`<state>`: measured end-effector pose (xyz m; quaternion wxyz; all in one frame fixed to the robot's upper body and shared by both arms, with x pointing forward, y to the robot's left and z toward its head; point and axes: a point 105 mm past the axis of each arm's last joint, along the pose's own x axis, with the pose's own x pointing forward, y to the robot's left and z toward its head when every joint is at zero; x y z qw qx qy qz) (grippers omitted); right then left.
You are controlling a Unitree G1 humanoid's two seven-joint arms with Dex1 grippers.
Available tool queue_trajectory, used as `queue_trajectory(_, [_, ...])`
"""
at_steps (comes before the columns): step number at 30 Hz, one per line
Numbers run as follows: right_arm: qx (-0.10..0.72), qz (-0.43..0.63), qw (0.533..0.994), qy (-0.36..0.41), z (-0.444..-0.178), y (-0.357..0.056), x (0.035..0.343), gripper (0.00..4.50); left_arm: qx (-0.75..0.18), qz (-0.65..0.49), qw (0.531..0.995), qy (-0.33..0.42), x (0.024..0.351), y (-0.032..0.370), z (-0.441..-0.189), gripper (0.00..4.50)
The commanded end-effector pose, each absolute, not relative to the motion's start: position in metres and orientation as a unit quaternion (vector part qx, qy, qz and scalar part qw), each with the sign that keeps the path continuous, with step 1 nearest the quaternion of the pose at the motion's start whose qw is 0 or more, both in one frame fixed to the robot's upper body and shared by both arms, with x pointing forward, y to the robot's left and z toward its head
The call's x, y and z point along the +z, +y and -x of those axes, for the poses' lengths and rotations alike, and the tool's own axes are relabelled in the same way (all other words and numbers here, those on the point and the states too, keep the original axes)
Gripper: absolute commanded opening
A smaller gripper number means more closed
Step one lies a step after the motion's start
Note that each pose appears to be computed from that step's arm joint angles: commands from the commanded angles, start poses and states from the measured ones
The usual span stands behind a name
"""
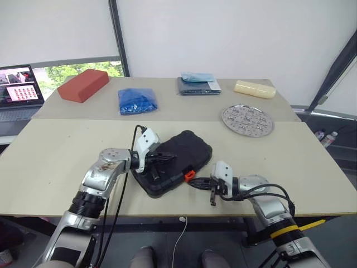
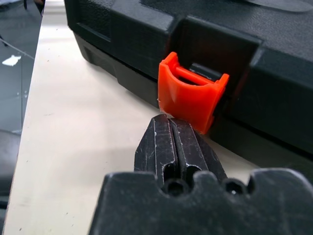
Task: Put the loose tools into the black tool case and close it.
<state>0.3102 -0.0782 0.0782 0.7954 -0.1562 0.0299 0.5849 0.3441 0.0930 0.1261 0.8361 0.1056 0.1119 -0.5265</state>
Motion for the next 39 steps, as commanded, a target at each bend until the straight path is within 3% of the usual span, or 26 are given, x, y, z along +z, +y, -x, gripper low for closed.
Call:
queue_trajectory(1, [0.549,0.144,0.82,-0.078,-0.329,-0.077,0.133,0.0,-0.537,-0.085,0.812,0.212,0.069,0.096,-0.323,0.04])
queue_trajectory(8, [0.564,0.111,0.814,-0.082,-0.319,-0.074,0.146,0.0,-0.538,-0.086,0.809,0.221,0.061,0.097,-0.321,0.04])
queue_trajectory(25, [0.573,0.143,0.807,0.002,-0.304,-0.099,0.121,0.0,-0.541,-0.092,0.807,0.217,0.062,0.098,-0.323,0.04])
queue_trajectory(39, [0.559,0.138,0.817,0.028,-0.321,-0.072,0.102,0.0,-0.545,-0.092,0.804,0.221,0.062,0.096,-0.324,0.04])
